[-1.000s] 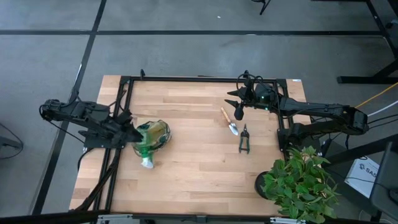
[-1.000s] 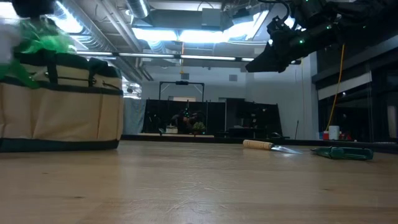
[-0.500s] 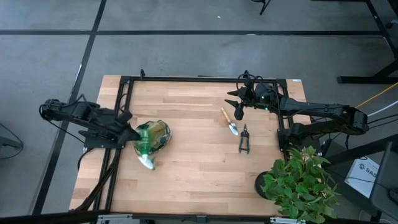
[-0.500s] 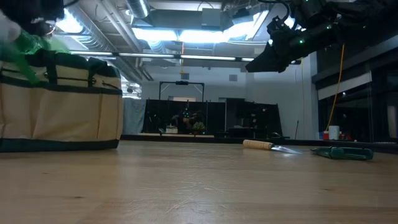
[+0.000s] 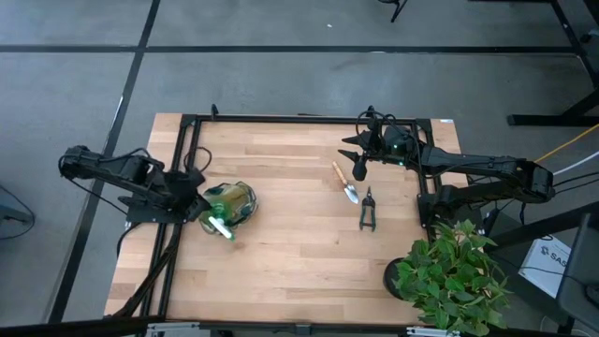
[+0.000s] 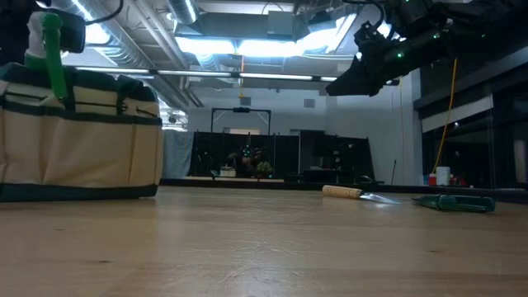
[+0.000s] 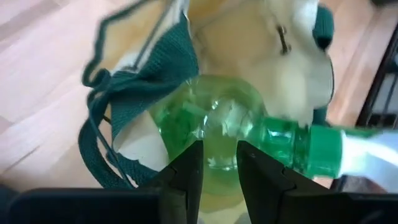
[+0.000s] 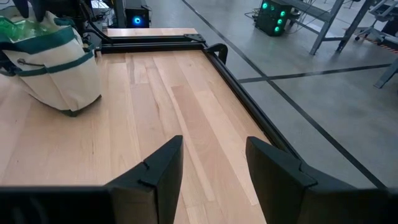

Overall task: Pick & Place Garden tools in Gardening bag
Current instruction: Put the green spray bottle into the gardening bag

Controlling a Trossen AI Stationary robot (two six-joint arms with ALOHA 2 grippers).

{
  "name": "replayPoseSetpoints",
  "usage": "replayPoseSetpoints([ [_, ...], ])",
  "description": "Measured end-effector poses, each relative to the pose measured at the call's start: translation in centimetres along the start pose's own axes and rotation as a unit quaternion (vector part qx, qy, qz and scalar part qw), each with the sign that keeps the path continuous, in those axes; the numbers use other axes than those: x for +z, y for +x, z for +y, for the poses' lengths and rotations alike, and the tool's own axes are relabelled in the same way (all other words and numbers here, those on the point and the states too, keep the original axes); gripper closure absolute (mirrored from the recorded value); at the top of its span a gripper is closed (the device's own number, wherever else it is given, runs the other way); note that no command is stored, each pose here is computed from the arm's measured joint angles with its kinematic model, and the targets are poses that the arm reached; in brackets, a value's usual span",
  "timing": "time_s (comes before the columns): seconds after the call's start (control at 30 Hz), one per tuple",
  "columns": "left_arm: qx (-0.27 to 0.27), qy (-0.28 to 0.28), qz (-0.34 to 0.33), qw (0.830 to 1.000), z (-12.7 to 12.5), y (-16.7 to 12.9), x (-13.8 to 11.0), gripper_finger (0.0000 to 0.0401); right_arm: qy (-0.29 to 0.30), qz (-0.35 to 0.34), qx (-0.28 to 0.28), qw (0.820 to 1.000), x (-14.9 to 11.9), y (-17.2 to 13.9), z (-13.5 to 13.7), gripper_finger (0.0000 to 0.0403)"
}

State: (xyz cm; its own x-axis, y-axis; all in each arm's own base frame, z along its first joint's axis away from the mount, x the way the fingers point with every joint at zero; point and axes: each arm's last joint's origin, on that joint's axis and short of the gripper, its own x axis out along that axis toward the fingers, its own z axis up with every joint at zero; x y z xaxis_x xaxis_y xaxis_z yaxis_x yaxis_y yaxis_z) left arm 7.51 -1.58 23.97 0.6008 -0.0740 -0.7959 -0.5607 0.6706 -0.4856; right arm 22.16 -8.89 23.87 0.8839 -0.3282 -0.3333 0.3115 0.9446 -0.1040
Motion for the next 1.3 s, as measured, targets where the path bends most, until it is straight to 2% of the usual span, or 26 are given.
replayPoseSetpoints([
  [0.1,-0.019,0.014,0.032,0.999,-0.3,-0.1,-0.1,0.0309,0.0,0.0,0.0,1.0,0.0,0.0,0.0,0.0224],
  [0.2,-0.031,0.016,0.021,0.999,-0.6,-0.9,0.2,0.031,0.0,0.0,0.0,1.0,0.0,0.0,0.0,0.0224],
  [0.3,-0.037,0.036,-0.017,0.999,-1.1,-2.1,0.8,0.0315,0.0,0.0,0.0,1.0,0.0,0.0,0.0,0.0224],
  [0.47,-0.032,0.052,-0.117,0.991,-1.9,-3.9,2.0,0.0323,0.0,0.0,0.0,1.0,0.0,0.0,0.0,0.0224],
  [0.73,-0.125,0.111,-0.194,0.967,-4.8,-4.1,3.7,0.0331,0.0,0.0,0.0,1.0,0.0,0.0,0.0,0.0224],
  [0.8,-0.14,0.132,-0.193,0.962,-5.7,-3.6,4.2,0.0334,0.0,0.0,0.0,1.0,0.0,0.0,0.0,0.0224],
  [1.03,-0.184,0.217,-0.128,0.95,-8.7,-0.5,5.1,0.034,0.0,0.0,0.0,1.0,0.0,0.0,0.0,0.0224],
  [1.3,-0.21,0.255,-0.087,0.94,-10.4,2.1,5.6,0.034,0.0,0.0,0.0,1.0,0.0,0.0,0.0,0.0224],
])
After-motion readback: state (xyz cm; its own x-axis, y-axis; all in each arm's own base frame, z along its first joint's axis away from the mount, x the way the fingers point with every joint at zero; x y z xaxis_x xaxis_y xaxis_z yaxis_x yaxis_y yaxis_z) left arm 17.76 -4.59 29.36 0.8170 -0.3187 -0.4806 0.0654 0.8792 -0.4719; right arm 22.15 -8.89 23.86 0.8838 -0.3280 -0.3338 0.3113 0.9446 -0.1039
